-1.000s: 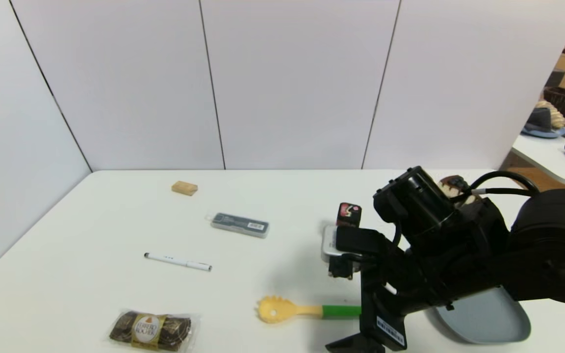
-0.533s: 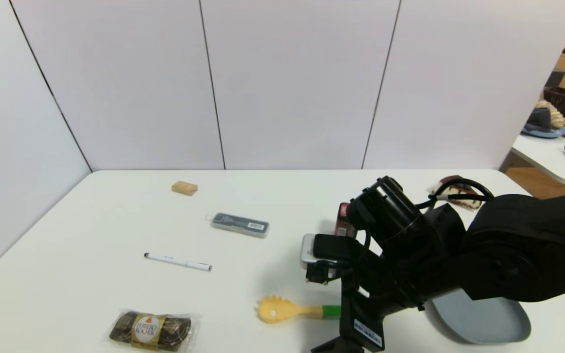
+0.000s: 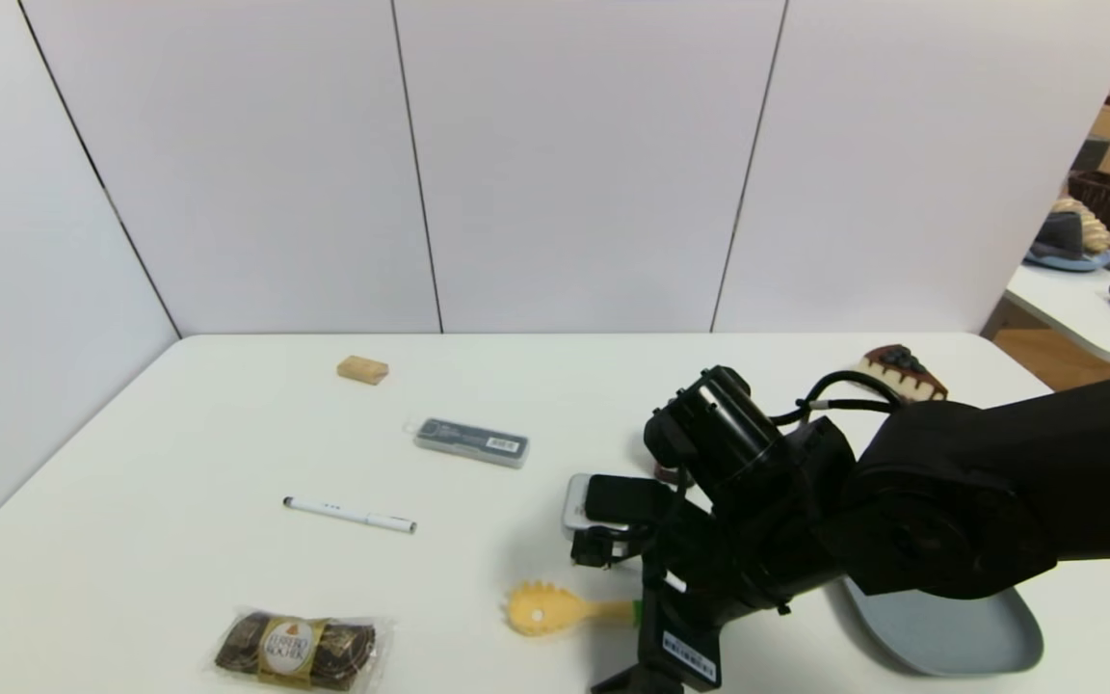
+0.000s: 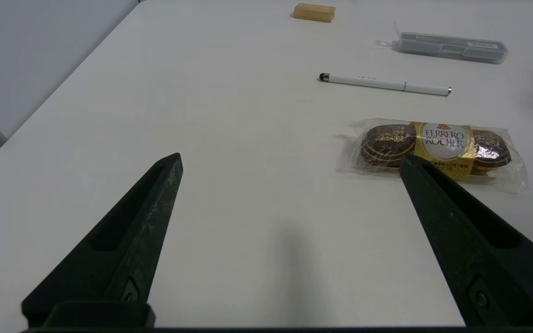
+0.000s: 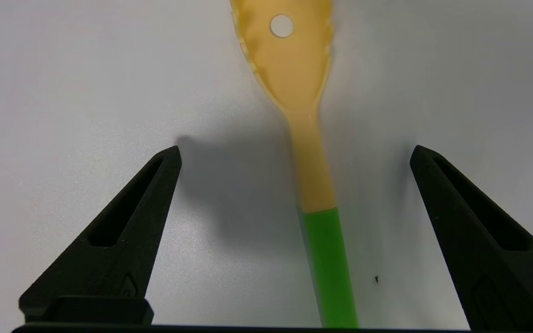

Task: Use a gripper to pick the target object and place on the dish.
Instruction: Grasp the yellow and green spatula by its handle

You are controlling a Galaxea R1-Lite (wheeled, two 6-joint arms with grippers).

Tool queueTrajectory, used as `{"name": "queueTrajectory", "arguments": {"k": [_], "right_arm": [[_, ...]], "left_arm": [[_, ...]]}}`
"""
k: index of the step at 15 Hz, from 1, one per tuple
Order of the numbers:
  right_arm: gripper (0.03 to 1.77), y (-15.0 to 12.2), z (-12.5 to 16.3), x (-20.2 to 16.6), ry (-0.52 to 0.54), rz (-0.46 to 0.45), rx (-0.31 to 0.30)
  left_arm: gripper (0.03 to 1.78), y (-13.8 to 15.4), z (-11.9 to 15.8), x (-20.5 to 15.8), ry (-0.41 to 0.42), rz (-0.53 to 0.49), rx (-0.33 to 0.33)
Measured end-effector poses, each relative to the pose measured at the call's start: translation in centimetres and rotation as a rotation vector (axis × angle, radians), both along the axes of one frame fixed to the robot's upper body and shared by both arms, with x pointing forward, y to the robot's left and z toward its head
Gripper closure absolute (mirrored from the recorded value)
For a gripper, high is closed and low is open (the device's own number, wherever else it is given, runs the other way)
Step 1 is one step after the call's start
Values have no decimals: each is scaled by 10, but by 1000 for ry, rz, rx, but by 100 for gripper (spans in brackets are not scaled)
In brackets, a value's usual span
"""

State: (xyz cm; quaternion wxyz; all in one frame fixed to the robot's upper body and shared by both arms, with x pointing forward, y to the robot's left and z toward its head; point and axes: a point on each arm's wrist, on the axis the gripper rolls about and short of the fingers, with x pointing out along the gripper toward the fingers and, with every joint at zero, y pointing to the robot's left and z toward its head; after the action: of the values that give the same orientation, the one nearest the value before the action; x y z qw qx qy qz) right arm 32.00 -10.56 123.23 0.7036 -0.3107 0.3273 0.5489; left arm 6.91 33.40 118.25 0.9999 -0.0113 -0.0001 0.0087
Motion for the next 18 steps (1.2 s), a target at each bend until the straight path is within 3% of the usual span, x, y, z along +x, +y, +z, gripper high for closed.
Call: {"name": "queueTrajectory", "arguments": {"k": [18], "right_arm": [[10,-3,-7,7,13,-17,-16]], "left_arm": [[12,0,0,0,0,0,0]]}}
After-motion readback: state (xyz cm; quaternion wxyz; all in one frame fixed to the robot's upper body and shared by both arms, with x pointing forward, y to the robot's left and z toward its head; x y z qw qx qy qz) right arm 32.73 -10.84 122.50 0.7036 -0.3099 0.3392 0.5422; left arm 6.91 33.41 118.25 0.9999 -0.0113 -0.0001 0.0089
